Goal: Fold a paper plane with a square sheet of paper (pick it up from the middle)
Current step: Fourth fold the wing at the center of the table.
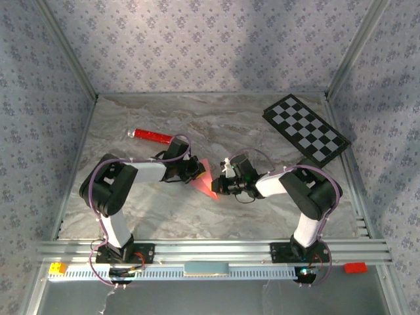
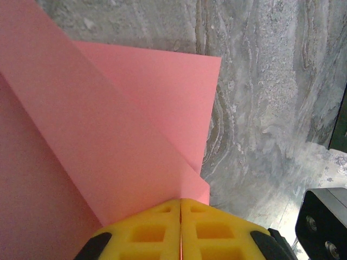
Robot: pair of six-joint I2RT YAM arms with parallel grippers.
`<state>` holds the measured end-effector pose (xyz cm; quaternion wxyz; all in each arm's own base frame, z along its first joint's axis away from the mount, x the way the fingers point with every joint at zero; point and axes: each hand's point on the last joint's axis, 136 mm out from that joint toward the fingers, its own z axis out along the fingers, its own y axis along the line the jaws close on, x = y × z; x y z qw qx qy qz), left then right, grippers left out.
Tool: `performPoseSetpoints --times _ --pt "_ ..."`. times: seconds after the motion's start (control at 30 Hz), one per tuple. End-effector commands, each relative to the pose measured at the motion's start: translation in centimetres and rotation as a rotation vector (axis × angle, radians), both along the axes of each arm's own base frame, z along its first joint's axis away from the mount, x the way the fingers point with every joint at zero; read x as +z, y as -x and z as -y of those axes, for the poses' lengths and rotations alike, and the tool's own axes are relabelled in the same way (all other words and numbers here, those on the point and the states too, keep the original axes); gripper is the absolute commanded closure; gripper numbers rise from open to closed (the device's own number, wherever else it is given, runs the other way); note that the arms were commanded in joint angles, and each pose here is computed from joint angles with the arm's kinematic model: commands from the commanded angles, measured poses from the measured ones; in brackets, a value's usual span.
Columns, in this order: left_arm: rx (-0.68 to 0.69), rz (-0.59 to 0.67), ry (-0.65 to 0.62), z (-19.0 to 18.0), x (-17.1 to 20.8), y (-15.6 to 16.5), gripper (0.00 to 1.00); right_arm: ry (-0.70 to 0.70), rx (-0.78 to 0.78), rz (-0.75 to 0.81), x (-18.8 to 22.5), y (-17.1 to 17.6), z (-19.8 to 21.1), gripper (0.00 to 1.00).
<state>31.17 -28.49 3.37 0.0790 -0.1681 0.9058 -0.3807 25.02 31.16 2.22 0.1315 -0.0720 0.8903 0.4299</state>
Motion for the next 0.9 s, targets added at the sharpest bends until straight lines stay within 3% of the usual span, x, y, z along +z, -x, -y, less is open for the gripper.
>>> performPoseSetpoints --times 0.0,0.87 --pt "-0.029 0.009 -0.005 0.6 0.1 -0.3 0.92 0.177 -0.044 -0.123 -5.2 1.7 2.7 0.97" --pt "-0.067 -0.054 -0.054 0.3 -2.7 0.7 0.93 0.146 -0.03 -0.127 -4.0 1.2 1.7 0.93"
